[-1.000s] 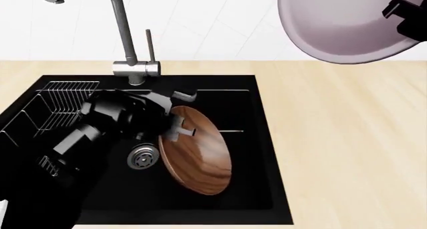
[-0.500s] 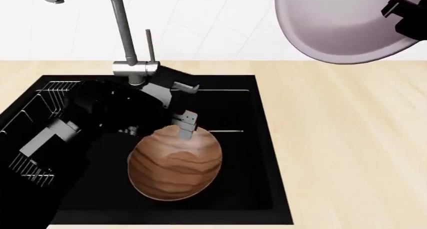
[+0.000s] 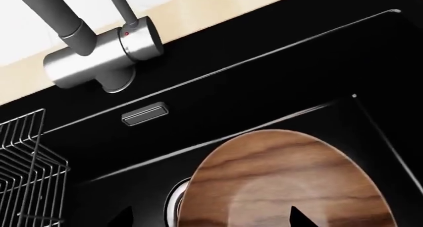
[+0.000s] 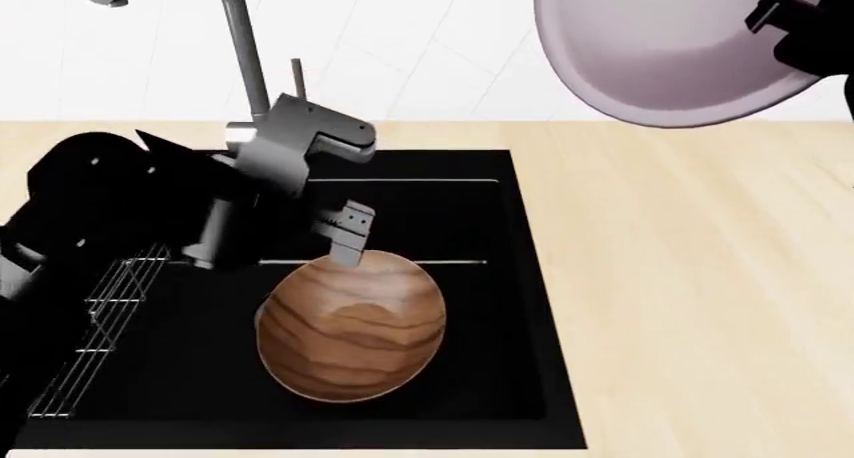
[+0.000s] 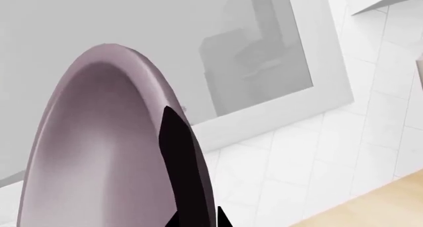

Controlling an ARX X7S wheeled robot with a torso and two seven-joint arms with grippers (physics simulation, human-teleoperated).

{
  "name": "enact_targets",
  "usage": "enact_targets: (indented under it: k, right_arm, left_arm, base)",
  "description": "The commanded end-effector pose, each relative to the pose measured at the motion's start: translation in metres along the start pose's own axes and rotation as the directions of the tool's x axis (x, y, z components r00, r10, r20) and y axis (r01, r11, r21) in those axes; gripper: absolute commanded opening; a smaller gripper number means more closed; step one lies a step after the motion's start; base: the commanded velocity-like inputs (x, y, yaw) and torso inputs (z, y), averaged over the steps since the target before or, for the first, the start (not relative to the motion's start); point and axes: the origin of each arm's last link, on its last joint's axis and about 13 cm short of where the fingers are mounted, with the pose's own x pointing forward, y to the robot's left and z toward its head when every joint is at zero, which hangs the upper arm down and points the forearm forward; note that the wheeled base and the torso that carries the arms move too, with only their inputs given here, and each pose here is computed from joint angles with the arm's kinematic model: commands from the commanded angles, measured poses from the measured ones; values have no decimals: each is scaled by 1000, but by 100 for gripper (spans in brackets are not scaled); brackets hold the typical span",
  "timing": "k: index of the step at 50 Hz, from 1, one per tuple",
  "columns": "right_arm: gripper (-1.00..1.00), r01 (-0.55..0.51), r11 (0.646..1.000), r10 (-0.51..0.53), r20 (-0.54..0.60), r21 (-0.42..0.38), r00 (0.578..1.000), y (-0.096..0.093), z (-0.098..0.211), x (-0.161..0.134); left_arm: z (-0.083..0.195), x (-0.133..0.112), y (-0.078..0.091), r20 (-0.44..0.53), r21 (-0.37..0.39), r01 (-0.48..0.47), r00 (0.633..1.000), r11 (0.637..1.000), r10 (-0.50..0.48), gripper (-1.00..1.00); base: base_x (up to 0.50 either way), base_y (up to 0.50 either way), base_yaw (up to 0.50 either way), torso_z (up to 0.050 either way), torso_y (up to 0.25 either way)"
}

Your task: Stack the bowls in the sink.

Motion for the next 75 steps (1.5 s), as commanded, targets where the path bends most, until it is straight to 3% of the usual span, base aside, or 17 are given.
enact_targets:
  k: [1,9,16,33,40,45,53,60,75]
  right_arm:
    - [-100,2,1000,-2,38,-7,999,0,7,0]
    - [-100,-1,1000,1,32,-9,999,-1,6,-2]
    - [-100,3,1000,-3,32,-2,999,-3,5,-3]
    - [-100,-1,1000,1,20,-7,1000,-4,2,-10]
    - [-100,-3,1000,4,13,-11,1000,-6,0,-11]
    - [-100,-28,999,27,-22,-33,999,-4,-3,-11]
    - [-100,-65,995,59,-76,-73,995,3,-6,-10]
    - [-100,-111,988,96,-141,-103,985,11,-15,-12]
    - [-100,-286,945,235,-284,-157,930,50,-20,-14]
  left_arm:
    - [-11,-18,7,31,15,-5,1000,1000,5,100]
    - [-21,-42,24,139,14,-65,988,998,62,100]
    - [-32,-62,32,296,51,-158,946,986,136,100]
    - [-72,-91,51,365,-60,-226,902,972,232,100]
    - [-82,-106,65,407,-158,-305,846,939,344,100]
    - [-84,-126,77,441,-257,-368,779,894,447,100]
    - [-85,-145,87,468,-331,-403,715,853,519,100]
    - [-87,-152,91,470,-360,-409,697,838,542,100]
    - [-87,-152,93,478,-386,-420,670,822,567,100]
  base:
    - [0,0,0,0,0]
    - [0,0,0,0,1]
    - [0,0,0,0,0]
    - [0,0,0,0,1]
    - [0,0,0,0,1]
    - [0,0,0,0,0]
    - [0,0,0,0,0]
    - [0,0,0,0,1]
    - [0,0,0,0,1]
